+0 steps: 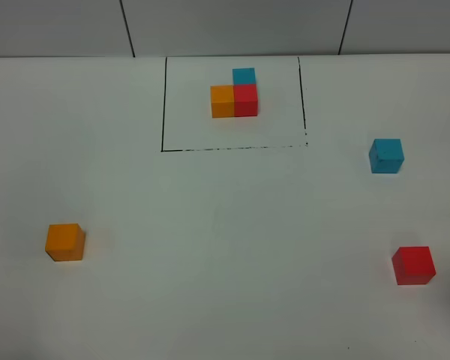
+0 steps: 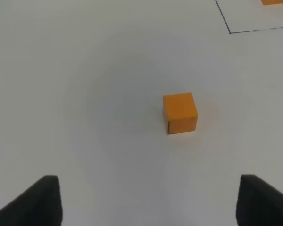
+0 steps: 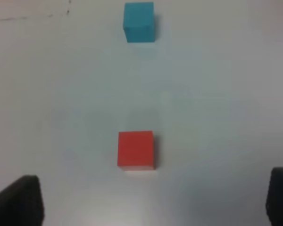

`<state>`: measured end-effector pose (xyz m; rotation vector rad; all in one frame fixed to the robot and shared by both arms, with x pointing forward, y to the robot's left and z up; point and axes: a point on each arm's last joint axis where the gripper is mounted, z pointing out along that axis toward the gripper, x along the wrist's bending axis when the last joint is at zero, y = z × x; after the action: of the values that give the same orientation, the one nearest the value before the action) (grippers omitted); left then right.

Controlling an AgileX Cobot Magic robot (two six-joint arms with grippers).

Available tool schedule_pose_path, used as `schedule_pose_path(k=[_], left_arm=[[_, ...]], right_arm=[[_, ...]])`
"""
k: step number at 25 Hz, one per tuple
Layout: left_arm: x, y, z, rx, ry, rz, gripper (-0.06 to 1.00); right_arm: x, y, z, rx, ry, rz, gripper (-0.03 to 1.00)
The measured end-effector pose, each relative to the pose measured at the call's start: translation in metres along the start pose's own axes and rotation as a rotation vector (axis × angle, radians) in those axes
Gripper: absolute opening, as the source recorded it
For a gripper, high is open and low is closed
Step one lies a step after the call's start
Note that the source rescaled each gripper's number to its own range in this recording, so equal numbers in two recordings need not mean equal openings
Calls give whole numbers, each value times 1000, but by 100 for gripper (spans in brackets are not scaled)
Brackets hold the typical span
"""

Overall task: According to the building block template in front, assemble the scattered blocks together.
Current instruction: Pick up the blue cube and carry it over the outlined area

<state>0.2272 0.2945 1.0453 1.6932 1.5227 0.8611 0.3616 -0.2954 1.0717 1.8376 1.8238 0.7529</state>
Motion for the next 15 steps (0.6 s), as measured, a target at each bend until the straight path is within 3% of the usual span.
schedule_pose_path(k=[10, 15], left_arm=[[0, 0, 0, 0, 0, 0, 71], [0, 0, 0, 0, 0, 0, 71]], right_arm=[[-14, 84, 130, 211, -24, -17, 92], [-8, 107, 183, 282, -13, -82, 92]])
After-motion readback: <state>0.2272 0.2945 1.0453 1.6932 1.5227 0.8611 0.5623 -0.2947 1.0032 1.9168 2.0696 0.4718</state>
